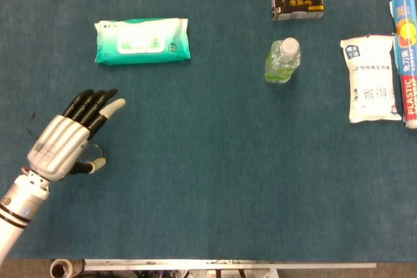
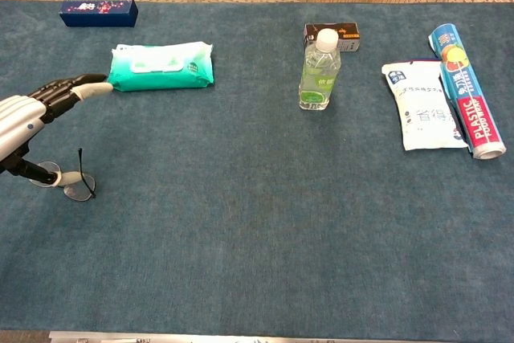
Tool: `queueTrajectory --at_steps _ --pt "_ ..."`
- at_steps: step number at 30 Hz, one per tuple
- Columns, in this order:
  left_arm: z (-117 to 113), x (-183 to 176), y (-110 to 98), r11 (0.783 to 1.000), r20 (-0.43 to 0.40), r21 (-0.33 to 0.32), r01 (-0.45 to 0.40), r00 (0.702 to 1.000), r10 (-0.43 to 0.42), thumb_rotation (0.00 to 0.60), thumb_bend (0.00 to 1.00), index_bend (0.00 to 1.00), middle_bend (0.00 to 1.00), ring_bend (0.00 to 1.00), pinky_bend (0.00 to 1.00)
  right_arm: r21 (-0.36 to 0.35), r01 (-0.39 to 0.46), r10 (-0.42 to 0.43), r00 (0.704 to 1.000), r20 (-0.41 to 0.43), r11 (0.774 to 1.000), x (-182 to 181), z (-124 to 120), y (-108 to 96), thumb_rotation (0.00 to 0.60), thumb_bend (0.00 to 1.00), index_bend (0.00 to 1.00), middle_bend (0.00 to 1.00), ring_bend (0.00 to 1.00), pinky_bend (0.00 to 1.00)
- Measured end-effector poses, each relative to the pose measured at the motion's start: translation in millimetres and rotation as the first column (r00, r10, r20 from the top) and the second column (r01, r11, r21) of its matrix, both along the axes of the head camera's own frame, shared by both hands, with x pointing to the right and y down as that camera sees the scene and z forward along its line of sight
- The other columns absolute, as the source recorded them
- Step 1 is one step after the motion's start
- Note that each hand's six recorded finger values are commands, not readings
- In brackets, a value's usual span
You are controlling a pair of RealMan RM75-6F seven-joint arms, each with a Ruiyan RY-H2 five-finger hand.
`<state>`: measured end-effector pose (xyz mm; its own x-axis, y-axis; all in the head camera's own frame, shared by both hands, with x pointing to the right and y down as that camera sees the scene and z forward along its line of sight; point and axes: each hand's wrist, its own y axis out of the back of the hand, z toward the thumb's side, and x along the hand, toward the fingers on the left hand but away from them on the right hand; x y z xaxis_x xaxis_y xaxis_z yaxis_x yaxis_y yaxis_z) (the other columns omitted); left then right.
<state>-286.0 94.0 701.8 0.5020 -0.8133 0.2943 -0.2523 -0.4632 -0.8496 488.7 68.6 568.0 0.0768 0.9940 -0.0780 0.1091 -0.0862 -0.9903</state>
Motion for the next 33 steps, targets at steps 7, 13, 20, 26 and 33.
queueTrajectory --at_steps 7,13,20,26,33 --pt "4.5 -0.8 -2.1 1.0 0.019 -0.009 0.013 1.0 -0.013 0.6 0.0 0.0 0.0 0.0 0.03 0.003 0.0 0.0 1.0 0.003 1.0 0.2 -1.3 0.2 0.6 0.01 0.14 0.2 0.17 0.33" --pt "0.1 -9.3 -4.8 0.999 0.036 0.015 0.034 0.999 -0.034 0.6 0.0 0.0 0.0 0.0 0.03 0.001 0.002 -0.002 1.0 0.003 1.0 -0.5 -1.0 0.5 0.6 0.01 0.14 0.2 0.17 0.33" --pt "-8.7 -19.5 -8.0 0.997 0.054 0.051 0.053 0.997 -0.056 0.6 0.0 0.0 0.0 0.0 0.03 0.001 0.003 -0.003 1.0 0.003 1.0 -1.3 -0.6 0.7 0.6 0.01 0.14 0.2 0.17 0.33" --pt "-16.1 -30.7 -11.3 0.993 0.071 0.089 0.079 0.994 -0.085 0.6 0.0 0.0 0.0 0.0 0.03 0.001 0.003 -0.003 1.0 0.002 1.0 -1.5 -0.4 0.6 0.6 0.01 0.14 0.2 0.17 0.33" --pt "-36.9 -56.8 -29.0 0.971 0.095 0.192 0.139 0.983 -0.16 0.6 0.0 0.0 0.0 0.0 0.03 0.002 0.005 -0.005 1.0 0.004 1.0 -2.2 -0.5 0.9 0.6 0.01 0.14 0.2 0.17 0.33"
